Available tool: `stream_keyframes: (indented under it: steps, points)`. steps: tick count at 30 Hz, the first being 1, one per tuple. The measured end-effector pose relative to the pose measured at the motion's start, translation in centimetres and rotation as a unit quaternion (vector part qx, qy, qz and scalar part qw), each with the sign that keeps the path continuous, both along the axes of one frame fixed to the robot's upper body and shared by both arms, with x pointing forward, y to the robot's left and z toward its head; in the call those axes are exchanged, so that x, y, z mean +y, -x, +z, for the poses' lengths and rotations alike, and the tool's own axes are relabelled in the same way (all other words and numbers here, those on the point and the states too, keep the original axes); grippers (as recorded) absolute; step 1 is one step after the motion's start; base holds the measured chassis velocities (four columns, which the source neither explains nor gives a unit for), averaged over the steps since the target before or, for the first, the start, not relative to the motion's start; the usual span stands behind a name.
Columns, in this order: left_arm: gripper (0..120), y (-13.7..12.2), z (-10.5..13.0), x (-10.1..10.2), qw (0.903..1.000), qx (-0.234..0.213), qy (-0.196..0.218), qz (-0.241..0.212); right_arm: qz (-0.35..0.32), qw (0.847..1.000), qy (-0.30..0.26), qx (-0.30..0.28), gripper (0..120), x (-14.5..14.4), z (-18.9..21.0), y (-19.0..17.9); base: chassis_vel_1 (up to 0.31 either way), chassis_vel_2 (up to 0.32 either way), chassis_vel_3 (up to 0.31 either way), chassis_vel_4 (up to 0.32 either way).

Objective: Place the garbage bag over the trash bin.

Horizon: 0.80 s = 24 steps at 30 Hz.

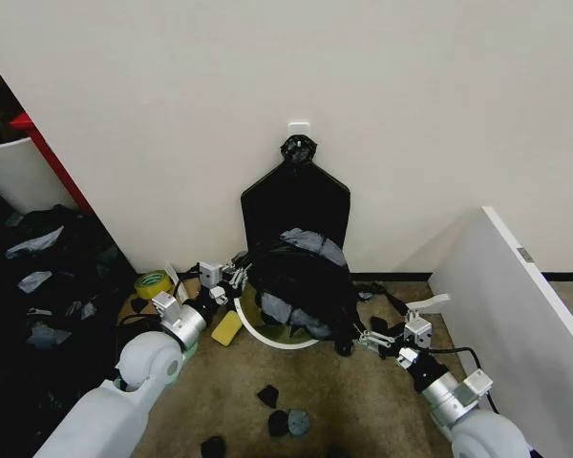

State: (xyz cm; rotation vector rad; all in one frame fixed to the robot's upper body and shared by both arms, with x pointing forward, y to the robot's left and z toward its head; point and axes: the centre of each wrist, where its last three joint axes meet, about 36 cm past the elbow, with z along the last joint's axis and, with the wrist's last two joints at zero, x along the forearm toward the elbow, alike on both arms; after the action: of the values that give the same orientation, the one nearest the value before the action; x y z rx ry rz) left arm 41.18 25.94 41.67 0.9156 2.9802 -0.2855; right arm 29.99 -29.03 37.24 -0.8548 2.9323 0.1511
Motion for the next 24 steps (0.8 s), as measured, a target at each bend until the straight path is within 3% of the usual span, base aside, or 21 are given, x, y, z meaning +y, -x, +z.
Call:
stream_keyframes:
  steps: [7,10,20,24]
  points:
    - [6,0.3,-0.2,0.1,1.0000,0.000,-0.004,0.000,-0.065,0.996,-0.052,-0.033,100,1.4,-0.3,-0.9,0.000,0.000,0.000,0.000]
    - [6,0.3,-0.2,-0.1,1.0000,-0.002,-0.001,0.000,-0.089,0.990,-0.099,-0.049,100,2.1,-0.1,-1.1,0.000,0.000,0.000,0.000]
    - [6,-0.2,-0.3,-0.3,0.9999,0.000,0.006,0.015,-0.042,0.968,-0.237,-0.064,100,3.9,1.5,-0.1,0.000,0.000,0.000,0.000]
    - [6,-0.4,-0.4,-0.1,0.9997,0.001,0.008,0.023,-0.047,0.966,-0.245,-0.068,100,3.8,1.7,-0.3,0.000,0.000,0.000,0.000]
